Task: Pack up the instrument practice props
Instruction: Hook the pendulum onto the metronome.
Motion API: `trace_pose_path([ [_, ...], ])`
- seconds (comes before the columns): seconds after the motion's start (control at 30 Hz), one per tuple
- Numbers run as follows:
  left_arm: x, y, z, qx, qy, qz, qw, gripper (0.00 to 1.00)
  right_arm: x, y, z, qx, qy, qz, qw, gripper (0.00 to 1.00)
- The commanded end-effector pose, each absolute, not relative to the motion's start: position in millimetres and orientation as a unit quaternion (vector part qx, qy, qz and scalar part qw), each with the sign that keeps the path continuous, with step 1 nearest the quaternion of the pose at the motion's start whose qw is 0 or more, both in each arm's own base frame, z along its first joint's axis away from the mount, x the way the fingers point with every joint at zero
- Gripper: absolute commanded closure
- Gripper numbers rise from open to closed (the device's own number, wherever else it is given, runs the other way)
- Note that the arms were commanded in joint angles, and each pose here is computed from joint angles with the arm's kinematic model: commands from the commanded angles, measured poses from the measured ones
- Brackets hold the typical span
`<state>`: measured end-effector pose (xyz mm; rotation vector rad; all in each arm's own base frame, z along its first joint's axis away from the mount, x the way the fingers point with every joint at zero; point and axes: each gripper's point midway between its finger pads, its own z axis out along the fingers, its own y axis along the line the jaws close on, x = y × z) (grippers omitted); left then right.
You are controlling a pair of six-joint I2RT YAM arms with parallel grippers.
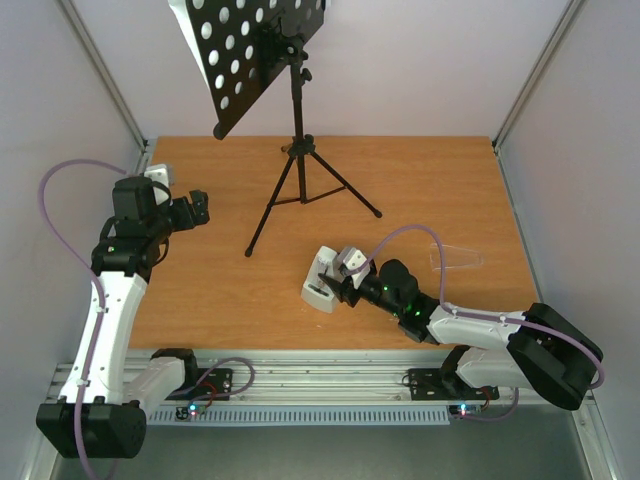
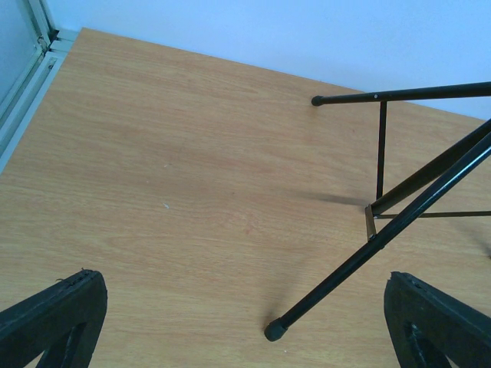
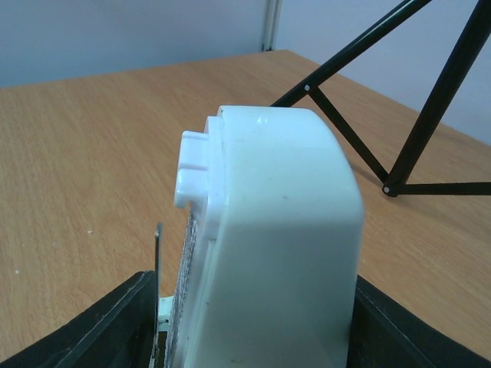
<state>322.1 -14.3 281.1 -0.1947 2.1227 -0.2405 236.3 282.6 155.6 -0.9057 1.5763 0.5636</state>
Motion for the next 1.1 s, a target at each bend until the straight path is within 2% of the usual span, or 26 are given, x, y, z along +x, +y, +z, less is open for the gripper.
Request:
trace_pose_path([
  [0.0,325.9,-16.5,291.4,-0.076,0.86,-0.105,0.493,0.01,235.5,283.3,166.8,-0.379,0.663,0.25,0.596,0.37],
  [0.3,325.8,-16.1,291.2,-0.076,0.86,-0.104,0.493,0.01,237.4,283.9,165.9,-0.376,0.669,0.248,0.591,0.39],
  [1.07,326.4,-18.7,289.0,-0.074,0.862,-0.11,0.489,0.0,244.1,286.9,161.4,-0.377,0.692,0.238,0.568,0.37],
])
